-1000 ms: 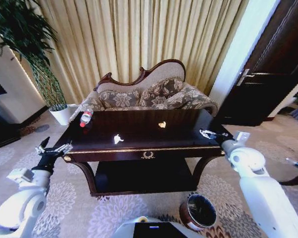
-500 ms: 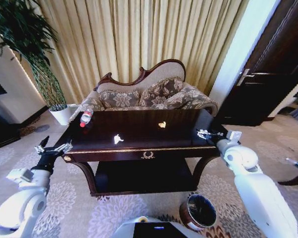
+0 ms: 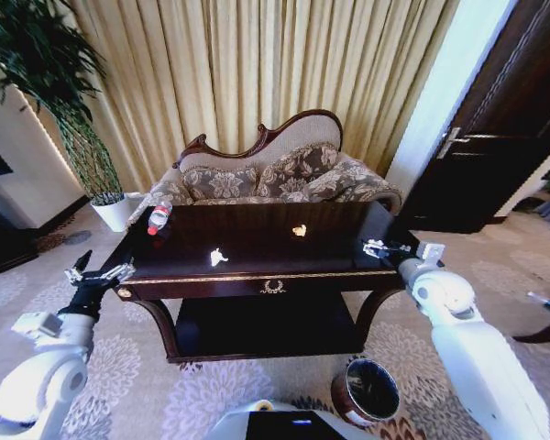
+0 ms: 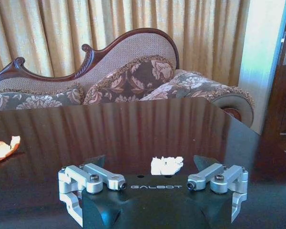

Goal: Move to the front of the table and place the trash on the table into the trash bin.

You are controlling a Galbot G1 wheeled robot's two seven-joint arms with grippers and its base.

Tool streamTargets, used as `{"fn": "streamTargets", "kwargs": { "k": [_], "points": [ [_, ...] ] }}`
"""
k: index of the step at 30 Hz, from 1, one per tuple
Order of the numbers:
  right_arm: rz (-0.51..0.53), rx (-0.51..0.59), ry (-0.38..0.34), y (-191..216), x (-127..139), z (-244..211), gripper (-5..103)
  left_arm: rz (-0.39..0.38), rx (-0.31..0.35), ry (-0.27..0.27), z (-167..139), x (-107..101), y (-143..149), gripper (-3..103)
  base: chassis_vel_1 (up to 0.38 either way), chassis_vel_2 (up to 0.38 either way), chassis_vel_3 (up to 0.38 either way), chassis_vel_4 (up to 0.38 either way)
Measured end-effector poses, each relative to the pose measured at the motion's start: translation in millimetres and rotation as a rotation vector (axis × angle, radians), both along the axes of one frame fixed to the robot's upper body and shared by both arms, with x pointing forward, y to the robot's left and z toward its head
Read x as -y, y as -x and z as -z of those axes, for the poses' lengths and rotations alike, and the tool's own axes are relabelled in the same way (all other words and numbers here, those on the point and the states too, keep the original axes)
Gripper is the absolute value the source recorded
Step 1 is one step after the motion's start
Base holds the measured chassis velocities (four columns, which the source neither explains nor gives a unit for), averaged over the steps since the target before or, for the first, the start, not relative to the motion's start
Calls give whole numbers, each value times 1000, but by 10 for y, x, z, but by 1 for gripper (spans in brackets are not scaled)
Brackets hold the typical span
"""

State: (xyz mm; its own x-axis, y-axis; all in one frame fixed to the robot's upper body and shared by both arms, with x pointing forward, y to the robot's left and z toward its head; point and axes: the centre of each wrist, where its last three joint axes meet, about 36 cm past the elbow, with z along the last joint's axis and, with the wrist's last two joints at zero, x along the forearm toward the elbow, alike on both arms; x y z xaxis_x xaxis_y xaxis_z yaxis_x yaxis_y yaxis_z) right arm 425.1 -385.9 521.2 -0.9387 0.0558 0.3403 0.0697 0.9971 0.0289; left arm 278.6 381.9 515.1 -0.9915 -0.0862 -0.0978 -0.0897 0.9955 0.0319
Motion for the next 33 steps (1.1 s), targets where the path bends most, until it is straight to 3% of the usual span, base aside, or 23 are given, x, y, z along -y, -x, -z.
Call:
{"fn": "streamTargets", "kwargs": {
  "k": [3, 9, 14, 17, 24, 33],
  "points": [
    [0, -4, 2, 5, -7, 15, 103, 1, 4, 1, -8, 2, -4, 100, 0, 0, 0, 0],
    [2, -5, 5, 20, -17, 38, 84, 2, 7, 1, -7, 3, -1, 100, 0, 0, 0, 0],
    [6, -1, 8, 16, -12, 59, 79, 3, 10, 1, -10, 1, -3, 100, 0, 0, 0, 0],
    [8, -1, 10, 20, -4, 75, 66, 3, 12, 2, -9, 2, -9, 100, 0, 0, 0, 0],
    [9, -3, 10, 17, -8, 100, 64, 3, 18, 4, -19, -3, -20, 100, 0, 0, 0, 0],
    [6, -2, 8, -36, -58, 178, 51, 0, 22, 6, -28, -29, -25, 100, 0, 0, 0, 0]
  ]
}}
